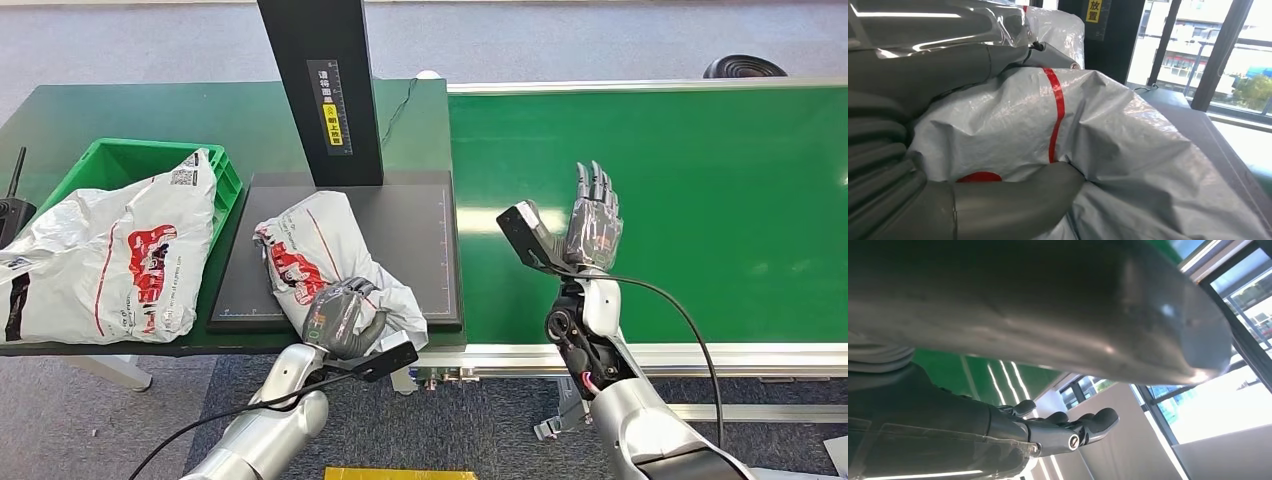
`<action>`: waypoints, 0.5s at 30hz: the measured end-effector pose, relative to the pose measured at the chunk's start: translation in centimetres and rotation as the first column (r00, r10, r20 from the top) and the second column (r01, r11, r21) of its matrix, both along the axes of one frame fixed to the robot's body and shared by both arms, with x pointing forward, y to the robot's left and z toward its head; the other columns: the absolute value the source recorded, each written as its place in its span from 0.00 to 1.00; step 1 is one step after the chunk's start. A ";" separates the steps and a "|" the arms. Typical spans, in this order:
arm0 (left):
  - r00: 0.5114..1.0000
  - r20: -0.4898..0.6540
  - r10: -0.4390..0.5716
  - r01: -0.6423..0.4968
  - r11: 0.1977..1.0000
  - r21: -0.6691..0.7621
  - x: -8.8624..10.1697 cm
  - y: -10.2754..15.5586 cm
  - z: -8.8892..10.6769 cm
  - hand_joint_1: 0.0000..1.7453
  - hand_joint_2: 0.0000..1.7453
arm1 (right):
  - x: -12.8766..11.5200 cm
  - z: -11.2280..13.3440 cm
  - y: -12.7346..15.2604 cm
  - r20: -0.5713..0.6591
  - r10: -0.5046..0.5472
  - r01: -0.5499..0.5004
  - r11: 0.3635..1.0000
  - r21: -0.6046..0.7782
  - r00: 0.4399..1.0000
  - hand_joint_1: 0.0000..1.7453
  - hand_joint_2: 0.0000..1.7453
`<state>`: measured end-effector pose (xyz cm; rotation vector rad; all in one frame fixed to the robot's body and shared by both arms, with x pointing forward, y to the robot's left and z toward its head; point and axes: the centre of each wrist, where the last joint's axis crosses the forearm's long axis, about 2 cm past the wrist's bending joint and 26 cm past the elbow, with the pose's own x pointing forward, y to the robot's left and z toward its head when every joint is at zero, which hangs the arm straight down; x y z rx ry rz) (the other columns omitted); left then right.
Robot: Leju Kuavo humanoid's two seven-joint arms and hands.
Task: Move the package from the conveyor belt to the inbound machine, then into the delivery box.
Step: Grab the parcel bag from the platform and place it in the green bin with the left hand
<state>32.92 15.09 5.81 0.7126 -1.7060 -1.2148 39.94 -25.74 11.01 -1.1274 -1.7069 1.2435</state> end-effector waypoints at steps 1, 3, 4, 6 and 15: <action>1.000 0.008 -0.006 0.006 1.000 -0.002 0.0 0.0 0.1 1.00 1.00 | 0.0 0.0 0.1 0.002 0.006 -0.006 1.000 0.003 1.000 0.00 0.00; 0.999 0.027 -0.017 0.017 1.000 -0.006 0.1 0.0 0.2 1.00 1.00 | -0.2 -0.2 0.3 0.001 0.015 -0.015 1.000 0.009 1.000 0.00 0.00; 0.999 0.040 -0.022 0.023 1.000 -0.010 0.2 0.0 0.2 1.00 1.00 | -0.3 -0.3 0.5 -0.001 0.020 -0.020 1.000 0.011 1.000 0.00 0.00; 0.997 0.075 -0.033 0.035 0.999 -0.024 0.2 -0.1 0.4 1.00 1.00 | -0.5 -0.5 0.8 -0.006 0.027 -0.027 0.999 0.018 1.000 0.00 0.00; 0.950 0.309 -0.037 0.054 0.997 -0.048 3.9 -1.0 6.3 1.00 1.00 | -1.0 -1.1 2.1 -0.024 0.053 -0.052 0.998 0.038 0.998 0.00 0.00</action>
